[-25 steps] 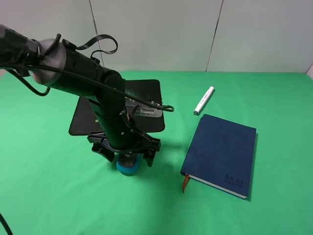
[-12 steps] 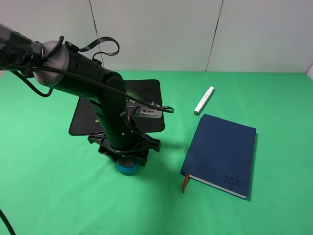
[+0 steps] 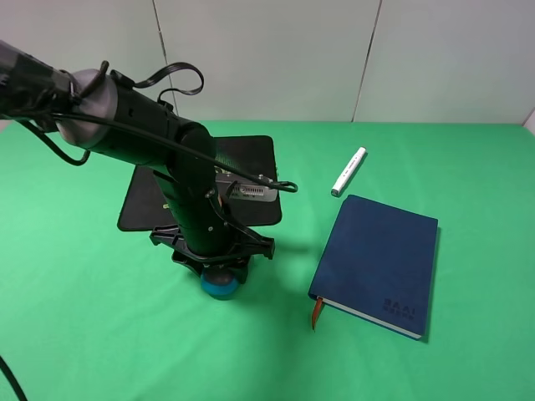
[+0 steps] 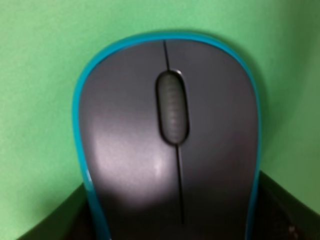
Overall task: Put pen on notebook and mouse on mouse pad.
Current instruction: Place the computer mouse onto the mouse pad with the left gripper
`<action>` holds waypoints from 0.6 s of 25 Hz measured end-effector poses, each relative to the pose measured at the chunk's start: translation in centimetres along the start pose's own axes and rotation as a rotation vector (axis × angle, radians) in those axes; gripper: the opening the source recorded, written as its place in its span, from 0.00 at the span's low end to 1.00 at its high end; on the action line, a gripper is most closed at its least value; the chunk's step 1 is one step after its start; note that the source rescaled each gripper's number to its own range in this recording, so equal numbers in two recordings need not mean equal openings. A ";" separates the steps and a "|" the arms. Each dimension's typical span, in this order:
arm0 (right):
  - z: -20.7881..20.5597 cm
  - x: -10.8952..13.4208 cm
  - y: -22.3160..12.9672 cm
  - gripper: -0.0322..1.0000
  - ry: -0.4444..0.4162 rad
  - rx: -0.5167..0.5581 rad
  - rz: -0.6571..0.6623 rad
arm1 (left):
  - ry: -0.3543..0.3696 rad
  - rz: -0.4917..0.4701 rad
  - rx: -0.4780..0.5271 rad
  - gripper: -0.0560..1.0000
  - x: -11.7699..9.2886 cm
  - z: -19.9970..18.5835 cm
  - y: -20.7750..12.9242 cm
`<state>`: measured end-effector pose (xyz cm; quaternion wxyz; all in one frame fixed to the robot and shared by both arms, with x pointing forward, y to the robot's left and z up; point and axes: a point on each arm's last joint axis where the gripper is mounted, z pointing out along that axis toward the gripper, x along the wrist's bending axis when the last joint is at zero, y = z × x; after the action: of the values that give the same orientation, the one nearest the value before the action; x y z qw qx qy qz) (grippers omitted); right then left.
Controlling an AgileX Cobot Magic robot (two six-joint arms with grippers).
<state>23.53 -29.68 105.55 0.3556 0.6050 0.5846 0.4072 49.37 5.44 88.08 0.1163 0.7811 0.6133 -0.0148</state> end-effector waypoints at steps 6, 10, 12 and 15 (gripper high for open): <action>0.0 0.0 0.0 1.00 0.000 0.000 0.000 | -0.018 -0.020 -0.022 0.05 -0.4 -2.0 0.3; 0.0 0.0 0.0 1.00 0.000 -0.001 0.000 | -0.021 -0.011 -0.022 0.05 -0.7 -3.6 0.6; 0.0 0.0 0.0 1.00 0.000 -0.001 0.000 | -0.013 -0.005 -0.007 0.05 -0.9 -4.2 0.8; 0.0 0.0 0.0 1.00 0.000 -0.001 0.000 | 0.015 0.024 0.009 0.05 -1.0 -4.9 1.3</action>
<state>23.53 -29.68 105.56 0.3559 0.6048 0.5844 0.4075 49.77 5.17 93.20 0.1084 0.7891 0.6045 -0.0104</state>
